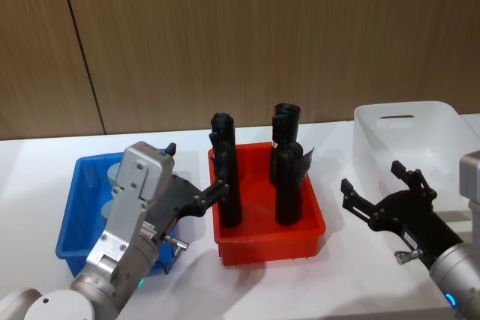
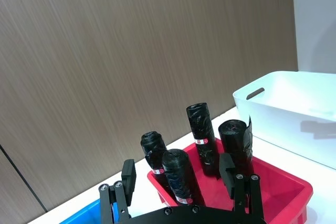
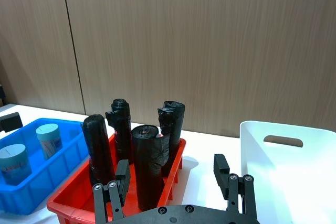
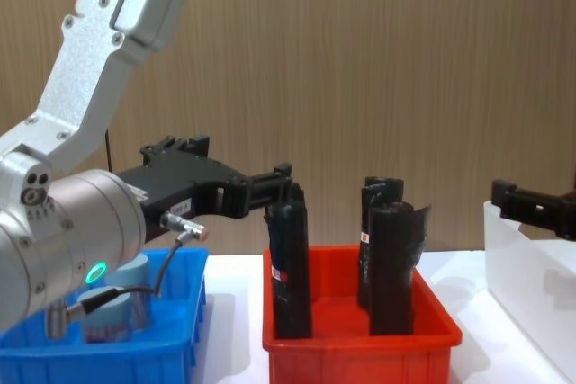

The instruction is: Pick the cotton swabs from the blue box and place them into the white box.

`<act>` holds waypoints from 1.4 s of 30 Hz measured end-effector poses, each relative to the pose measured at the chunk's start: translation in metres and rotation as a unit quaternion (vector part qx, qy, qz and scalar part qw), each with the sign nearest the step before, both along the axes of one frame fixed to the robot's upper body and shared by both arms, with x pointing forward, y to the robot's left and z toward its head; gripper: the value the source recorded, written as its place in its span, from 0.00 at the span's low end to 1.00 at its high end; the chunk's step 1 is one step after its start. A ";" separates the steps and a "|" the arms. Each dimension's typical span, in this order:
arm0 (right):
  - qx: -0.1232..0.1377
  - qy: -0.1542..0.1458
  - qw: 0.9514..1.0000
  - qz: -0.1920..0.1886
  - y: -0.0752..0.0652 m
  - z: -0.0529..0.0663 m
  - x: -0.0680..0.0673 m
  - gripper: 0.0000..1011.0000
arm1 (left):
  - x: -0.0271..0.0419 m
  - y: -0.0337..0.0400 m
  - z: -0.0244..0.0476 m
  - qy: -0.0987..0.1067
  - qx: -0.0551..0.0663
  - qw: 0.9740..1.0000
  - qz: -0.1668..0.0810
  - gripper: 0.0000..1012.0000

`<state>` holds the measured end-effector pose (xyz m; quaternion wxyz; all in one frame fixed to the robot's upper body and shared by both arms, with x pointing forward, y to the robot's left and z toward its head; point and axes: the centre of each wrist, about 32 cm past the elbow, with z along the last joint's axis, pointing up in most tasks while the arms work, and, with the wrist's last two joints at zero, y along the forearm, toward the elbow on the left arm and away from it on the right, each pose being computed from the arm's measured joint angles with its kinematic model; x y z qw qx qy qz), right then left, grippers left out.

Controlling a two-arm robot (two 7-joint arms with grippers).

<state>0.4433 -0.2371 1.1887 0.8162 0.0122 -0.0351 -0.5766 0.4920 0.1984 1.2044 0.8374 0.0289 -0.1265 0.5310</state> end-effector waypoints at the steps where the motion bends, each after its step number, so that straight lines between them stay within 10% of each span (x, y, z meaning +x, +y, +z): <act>1: 0.000 0.000 1.000 0.000 0.000 0.000 0.000 0.99 | 0.0000 0.0000 0.0000 0.000 0.000 1.000 0.000 0.99; 42: 0.000 0.000 1.000 0.000 0.000 0.000 0.000 0.99 | 0.0000 0.0000 0.0000 0.000 0.000 1.000 0.000 0.99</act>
